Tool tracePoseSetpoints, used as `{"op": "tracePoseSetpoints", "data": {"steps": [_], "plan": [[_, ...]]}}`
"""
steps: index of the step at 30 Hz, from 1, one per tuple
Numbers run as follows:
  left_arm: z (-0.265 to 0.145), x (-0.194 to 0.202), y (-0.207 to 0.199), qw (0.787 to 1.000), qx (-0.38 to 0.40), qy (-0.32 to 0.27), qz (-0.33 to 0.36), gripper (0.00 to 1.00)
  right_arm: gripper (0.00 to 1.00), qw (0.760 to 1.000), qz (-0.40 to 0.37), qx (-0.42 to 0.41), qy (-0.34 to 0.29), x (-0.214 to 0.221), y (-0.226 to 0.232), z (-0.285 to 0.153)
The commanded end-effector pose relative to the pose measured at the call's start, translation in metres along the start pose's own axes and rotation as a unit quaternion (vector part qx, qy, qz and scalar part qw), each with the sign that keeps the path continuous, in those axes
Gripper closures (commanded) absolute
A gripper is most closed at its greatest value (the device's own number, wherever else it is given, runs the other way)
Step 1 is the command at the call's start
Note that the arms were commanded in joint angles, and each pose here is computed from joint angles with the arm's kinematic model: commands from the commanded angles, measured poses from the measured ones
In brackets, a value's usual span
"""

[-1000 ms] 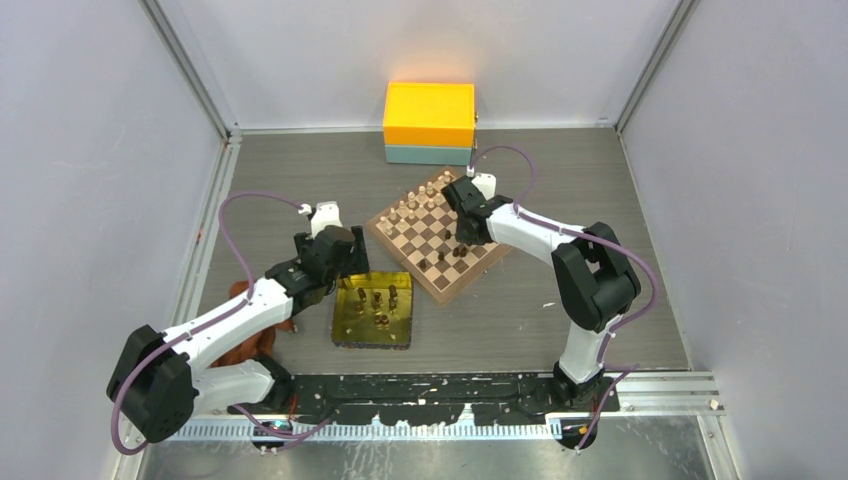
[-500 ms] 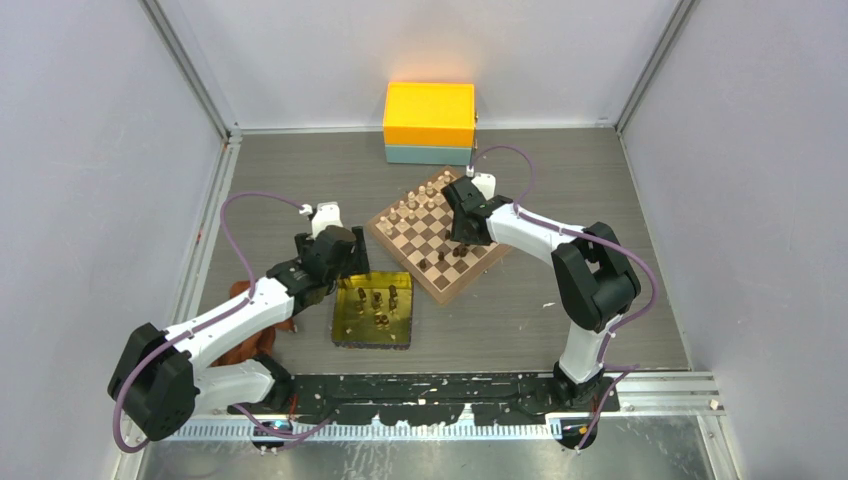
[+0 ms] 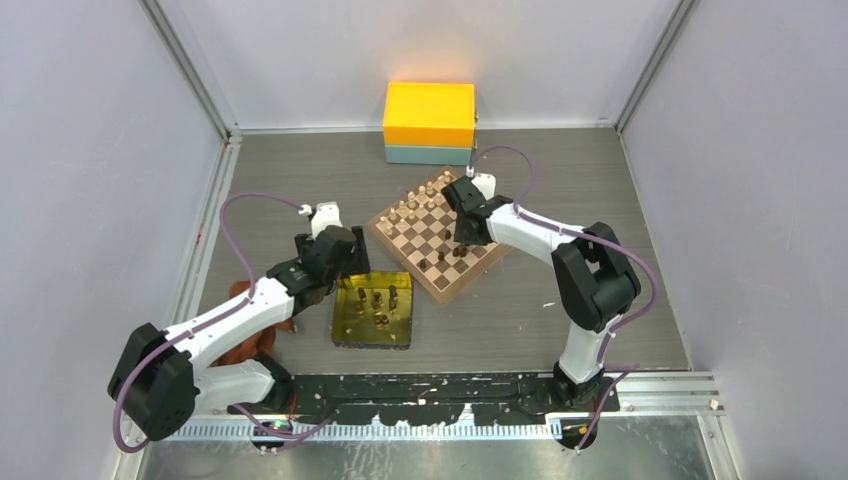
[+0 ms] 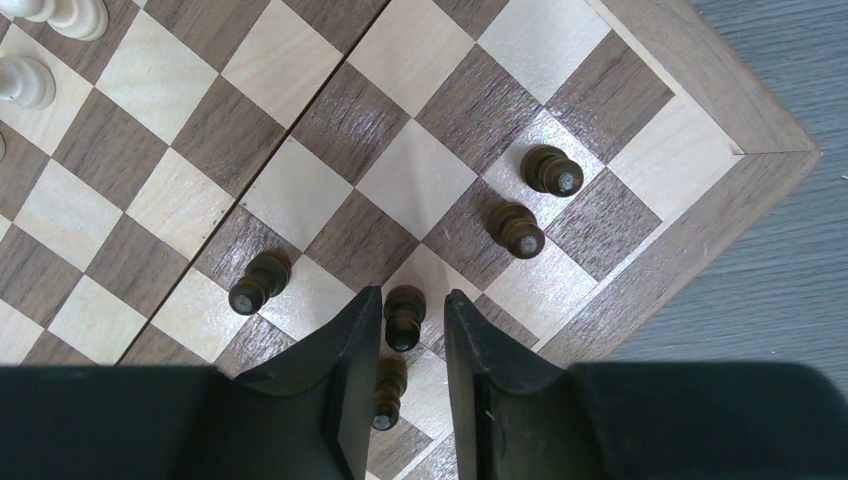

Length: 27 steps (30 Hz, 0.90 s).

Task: Set up the chess pieces on the board
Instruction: Place the chess piece on the chessboard.

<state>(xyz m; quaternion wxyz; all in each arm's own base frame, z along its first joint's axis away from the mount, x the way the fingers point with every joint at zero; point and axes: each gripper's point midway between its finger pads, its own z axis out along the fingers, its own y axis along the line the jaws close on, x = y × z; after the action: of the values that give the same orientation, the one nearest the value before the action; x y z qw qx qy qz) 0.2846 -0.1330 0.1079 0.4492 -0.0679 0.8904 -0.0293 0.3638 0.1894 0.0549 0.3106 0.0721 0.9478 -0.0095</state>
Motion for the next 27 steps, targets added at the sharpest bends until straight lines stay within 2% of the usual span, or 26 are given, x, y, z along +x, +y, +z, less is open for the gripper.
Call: {"op": "tracePoseSetpoints", "data": {"steps": [1,6,11,20,22,27], "plan": [[-0.0012,-0.011,-0.0065,1.0,0.011,-0.021,-0.019,0.08,0.66,1.0,0.011,-0.01,-0.023,-0.0148,0.0047,-0.0111],[-0.0005,-0.0101,-0.0061,1.0,0.01,-0.021,-0.017,0.08,0.76,1.0,0.01,-0.006,-0.025,-0.0145,0.0032,-0.0104],[0.0002,-0.0093,-0.0058,1.0,0.009,-0.02,-0.017,0.08,0.81,1.0,0.01,-0.002,-0.025,-0.0144,0.0015,-0.0106],[0.0006,-0.0084,-0.0059,1.0,0.01,-0.019,-0.015,0.08,0.82,1.0,0.008,0.004,-0.025,-0.0135,-0.003,-0.0127],[0.0009,-0.0085,-0.006,1.0,0.01,-0.019,-0.016,0.08,0.78,1.0,0.008,0.003,-0.025,-0.0134,-0.0025,-0.0132],[0.0007,-0.0088,-0.0055,1.0,0.008,-0.019,-0.016,0.07,0.52,1.0,0.005,0.002,-0.024,-0.0147,-0.0008,-0.0129]]}}
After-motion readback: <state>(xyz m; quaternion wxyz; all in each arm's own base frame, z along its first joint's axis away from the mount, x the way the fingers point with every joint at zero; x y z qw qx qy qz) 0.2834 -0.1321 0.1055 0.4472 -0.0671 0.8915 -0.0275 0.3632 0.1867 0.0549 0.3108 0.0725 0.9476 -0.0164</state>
